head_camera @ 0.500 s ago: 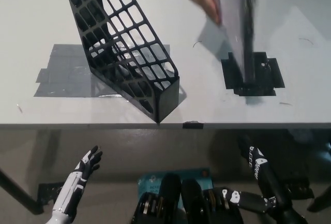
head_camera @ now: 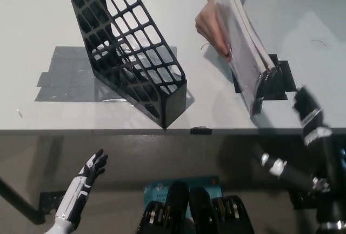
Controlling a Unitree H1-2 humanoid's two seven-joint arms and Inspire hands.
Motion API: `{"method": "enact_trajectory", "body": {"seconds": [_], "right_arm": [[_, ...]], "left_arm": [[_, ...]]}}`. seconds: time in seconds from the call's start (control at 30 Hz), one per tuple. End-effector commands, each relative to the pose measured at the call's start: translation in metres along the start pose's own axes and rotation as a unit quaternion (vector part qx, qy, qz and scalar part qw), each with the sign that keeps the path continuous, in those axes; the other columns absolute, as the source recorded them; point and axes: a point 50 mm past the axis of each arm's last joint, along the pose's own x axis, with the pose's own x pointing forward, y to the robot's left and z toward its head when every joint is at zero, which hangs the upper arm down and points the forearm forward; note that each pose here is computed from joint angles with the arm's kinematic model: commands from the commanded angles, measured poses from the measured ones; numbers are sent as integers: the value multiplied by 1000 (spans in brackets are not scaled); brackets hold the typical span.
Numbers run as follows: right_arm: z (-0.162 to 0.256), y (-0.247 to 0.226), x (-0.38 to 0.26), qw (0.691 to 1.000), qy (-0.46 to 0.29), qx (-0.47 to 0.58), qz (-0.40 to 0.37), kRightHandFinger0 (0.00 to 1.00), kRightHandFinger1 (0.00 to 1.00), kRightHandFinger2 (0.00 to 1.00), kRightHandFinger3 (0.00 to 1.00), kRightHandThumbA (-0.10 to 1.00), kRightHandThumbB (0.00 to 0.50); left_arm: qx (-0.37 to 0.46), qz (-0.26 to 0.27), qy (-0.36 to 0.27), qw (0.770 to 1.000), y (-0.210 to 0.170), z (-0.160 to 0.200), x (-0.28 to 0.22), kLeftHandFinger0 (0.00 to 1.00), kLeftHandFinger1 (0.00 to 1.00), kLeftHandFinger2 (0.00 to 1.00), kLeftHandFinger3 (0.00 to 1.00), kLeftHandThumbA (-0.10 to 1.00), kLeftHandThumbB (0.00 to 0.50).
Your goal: A person hands a notebook to the robot and the robot grabs it with its right hand and places it in the magazine stand kept in the centre of the desk infront of it.
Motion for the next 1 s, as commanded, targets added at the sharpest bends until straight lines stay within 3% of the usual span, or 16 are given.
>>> {"method": "enact_trajectory", "body": {"seconds": [0.0, 0.17, 0.37, 0.53, 0.77, 0.97], "right_arm": [[28, -4, 18, 996, -83, 2, -43, 1000, 1000, 1000, 1000, 1000, 243], [33, -4, 34, 993, -105, -13, -57, 1000, 1000, 1000, 1000, 1000, 217], [32, -1, 54, 994, -96, -14, -56, 1000, 1000, 1000, 1000, 1000, 261], [31, 7, 71, 997, -62, -11, -33, 1000, 1000, 1000, 1000, 1000, 334], [27, 13, 99, 997, -58, -37, -23, 1000, 1000, 1000, 1000, 1000, 293], [24, 15, 125, 998, -44, -45, -19, 1000, 1000, 1000, 1000, 1000, 332]], "left_arm": [[11, -9, -32, 999, 6, 9, 7, 1000, 1000, 1000, 1000, 1000, 500], [4, -7, -35, 999, 8, 10, 9, 1000, 1000, 1000, 1000, 1000, 500], [16, -10, -35, 999, 8, 11, 9, 1000, 1000, 1000, 1000, 1000, 500], [9, -9, -34, 999, 8, 10, 9, 1000, 1000, 1000, 1000, 1000, 500], [9, -8, -35, 999, 9, 11, 10, 1000, 1000, 1000, 1000, 1000, 500], [8, -9, -35, 999, 9, 10, 10, 1000, 1000, 1000, 1000, 1000, 500]]}}
